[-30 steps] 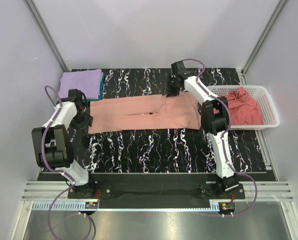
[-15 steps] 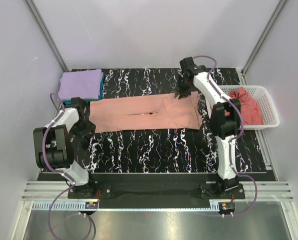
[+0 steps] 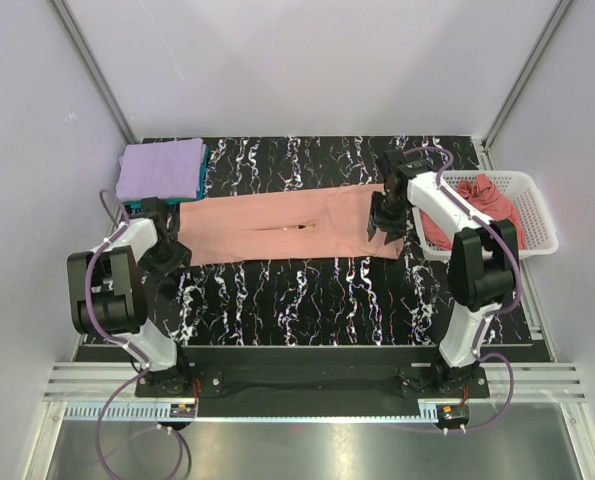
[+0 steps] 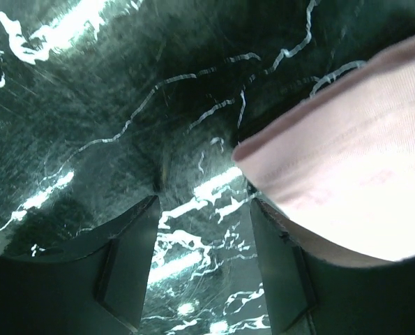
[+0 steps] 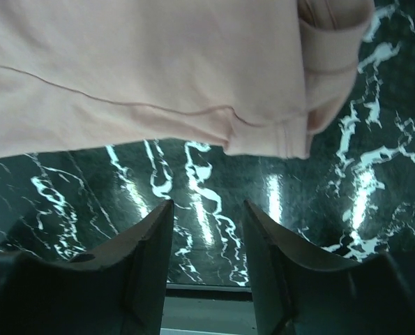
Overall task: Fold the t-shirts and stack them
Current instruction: Fold the tshirt
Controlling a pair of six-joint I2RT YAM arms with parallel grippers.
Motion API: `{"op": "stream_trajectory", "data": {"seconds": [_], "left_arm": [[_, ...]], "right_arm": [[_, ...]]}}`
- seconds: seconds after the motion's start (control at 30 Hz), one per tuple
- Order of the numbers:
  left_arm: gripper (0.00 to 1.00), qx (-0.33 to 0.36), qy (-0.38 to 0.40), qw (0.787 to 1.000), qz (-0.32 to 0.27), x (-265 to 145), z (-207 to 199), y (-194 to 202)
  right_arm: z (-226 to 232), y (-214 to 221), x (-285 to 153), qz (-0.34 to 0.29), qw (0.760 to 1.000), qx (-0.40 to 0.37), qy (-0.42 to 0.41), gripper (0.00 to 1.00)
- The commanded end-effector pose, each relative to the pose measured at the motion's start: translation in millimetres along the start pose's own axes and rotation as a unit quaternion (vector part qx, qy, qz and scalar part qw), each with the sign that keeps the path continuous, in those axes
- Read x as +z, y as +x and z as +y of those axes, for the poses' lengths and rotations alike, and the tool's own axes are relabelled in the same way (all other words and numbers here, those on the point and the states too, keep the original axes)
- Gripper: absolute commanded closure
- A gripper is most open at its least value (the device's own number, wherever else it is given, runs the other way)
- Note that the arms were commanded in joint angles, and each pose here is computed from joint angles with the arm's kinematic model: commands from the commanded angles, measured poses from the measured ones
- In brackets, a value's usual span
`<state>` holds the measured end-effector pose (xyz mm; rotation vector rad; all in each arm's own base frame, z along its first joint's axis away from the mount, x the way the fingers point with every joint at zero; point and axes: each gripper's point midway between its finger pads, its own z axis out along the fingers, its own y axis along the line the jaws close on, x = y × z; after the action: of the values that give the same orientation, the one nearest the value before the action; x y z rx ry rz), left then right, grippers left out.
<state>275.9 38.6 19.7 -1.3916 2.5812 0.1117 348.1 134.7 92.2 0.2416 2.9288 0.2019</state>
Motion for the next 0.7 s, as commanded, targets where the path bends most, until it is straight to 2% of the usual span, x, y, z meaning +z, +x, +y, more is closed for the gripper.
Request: {"op": "stream_trajectory", "data": {"seconds": [0.0, 0.13, 0.23, 0.27, 0.37, 0.47, 0.67], "left_arm": [[0.4, -0.025, 0.026, 0.999, -0.023, 1, -15, -16], [0.49, -0.031, 0.016, 0.999, -0.012, 8, -17, -21], [0.69, -0.029, 0.0, 1.0, -0.003, 13, -14, -27], [0.82, -0.031, -0.007, 1.0, 0.001, 15, -10, -28], [1.0, -0.035, -0.008, 0.999, -0.001, 13, -4, -35], [1.0, -0.039, -0.005, 0.999, -0.012, 8, 3, -44], [1.0, -0.05, -0.013, 0.999, -0.015, 7, 18, -55]], "right_arm": [[-10, 0, -13, -0.044, 0.999, 0.004, 0.006, 0.48], [-20, 0, 5, -0.045, 0.999, 0.017, 0.022, 0.49], [-20, 1, 8, -0.037, 0.999, 0.022, 0.025, 0.49], [-21, 4, 9, -0.034, 0.999, 0.023, 0.026, 0.49], [-30, 14, 4, -0.044, 0.998, 0.034, 0.032, 0.5], [-36, 23, 5, -0.055, 0.996, 0.052, 0.035, 0.51], [-29, 36, 17, -0.058, 0.993, 0.101, 0.001, 0.45]]}}
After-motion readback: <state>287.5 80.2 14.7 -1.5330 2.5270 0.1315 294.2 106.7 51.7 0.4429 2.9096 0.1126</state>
